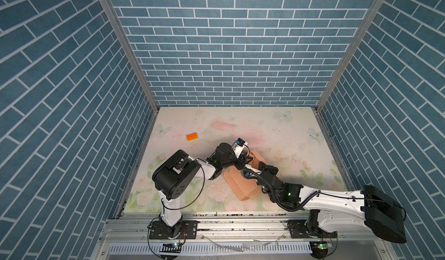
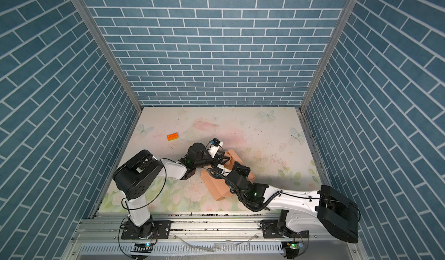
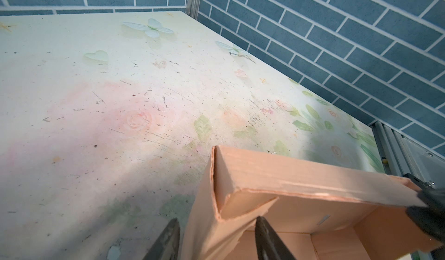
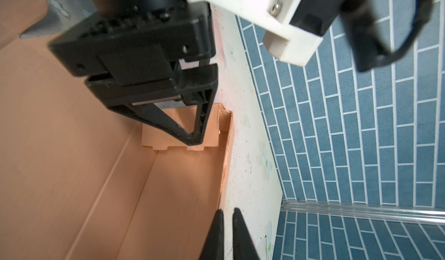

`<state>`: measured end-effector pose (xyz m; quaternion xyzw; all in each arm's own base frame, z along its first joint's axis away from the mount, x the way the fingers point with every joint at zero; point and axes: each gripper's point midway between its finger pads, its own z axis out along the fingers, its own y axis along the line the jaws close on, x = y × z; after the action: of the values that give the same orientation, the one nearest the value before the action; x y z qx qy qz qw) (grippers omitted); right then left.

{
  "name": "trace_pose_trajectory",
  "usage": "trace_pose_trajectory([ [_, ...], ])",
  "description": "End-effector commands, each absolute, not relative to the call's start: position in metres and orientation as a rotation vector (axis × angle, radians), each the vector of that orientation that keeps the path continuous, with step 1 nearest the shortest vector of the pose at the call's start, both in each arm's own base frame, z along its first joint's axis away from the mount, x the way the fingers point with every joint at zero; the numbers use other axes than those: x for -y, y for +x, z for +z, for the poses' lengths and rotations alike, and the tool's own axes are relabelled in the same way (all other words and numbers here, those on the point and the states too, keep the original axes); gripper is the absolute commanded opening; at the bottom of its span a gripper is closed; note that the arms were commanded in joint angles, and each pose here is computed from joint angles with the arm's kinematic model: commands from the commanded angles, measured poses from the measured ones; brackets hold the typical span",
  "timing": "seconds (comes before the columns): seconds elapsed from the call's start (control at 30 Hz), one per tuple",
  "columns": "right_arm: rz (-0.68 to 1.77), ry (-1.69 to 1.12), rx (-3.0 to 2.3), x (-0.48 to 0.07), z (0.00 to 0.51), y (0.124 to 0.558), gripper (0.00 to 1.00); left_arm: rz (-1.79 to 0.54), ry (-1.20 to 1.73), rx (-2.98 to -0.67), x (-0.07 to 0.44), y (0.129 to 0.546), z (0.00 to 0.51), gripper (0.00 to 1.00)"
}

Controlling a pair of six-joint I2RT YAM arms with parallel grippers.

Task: Fold the paper box
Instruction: 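Release the wall with the right gripper and lift it away from the box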

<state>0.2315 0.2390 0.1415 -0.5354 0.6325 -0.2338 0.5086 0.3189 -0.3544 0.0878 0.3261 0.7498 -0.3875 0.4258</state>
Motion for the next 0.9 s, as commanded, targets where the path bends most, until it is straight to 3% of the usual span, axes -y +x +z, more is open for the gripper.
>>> trace_pose_trajectory([
  [0.0,-0.51,-1.229,-1.531,-0.245,0.153,0.233,0.11,-0.96,0.822,-1.855,0.353,0.318,0.093,0.51],
  [0.17,-0.502,-1.226,-1.534,-0.246,0.152,0.234,0.11,-0.961,0.821,-1.855,0.356,0.321,0.091,0.49],
  [0.53,-0.495,-1.223,-1.541,-0.247,0.151,0.234,0.11,-0.977,0.82,-1.85,0.364,0.328,0.087,0.14],
  [0.73,-0.489,-1.214,-1.547,-0.246,0.15,0.235,0.11,-0.973,0.8,-1.838,0.364,0.331,0.091,0.02],
  [0.87,-0.482,-1.198,-1.548,-0.246,0.154,0.236,0.11,-0.971,0.8,-1.838,0.365,0.331,0.094,0.0],
])
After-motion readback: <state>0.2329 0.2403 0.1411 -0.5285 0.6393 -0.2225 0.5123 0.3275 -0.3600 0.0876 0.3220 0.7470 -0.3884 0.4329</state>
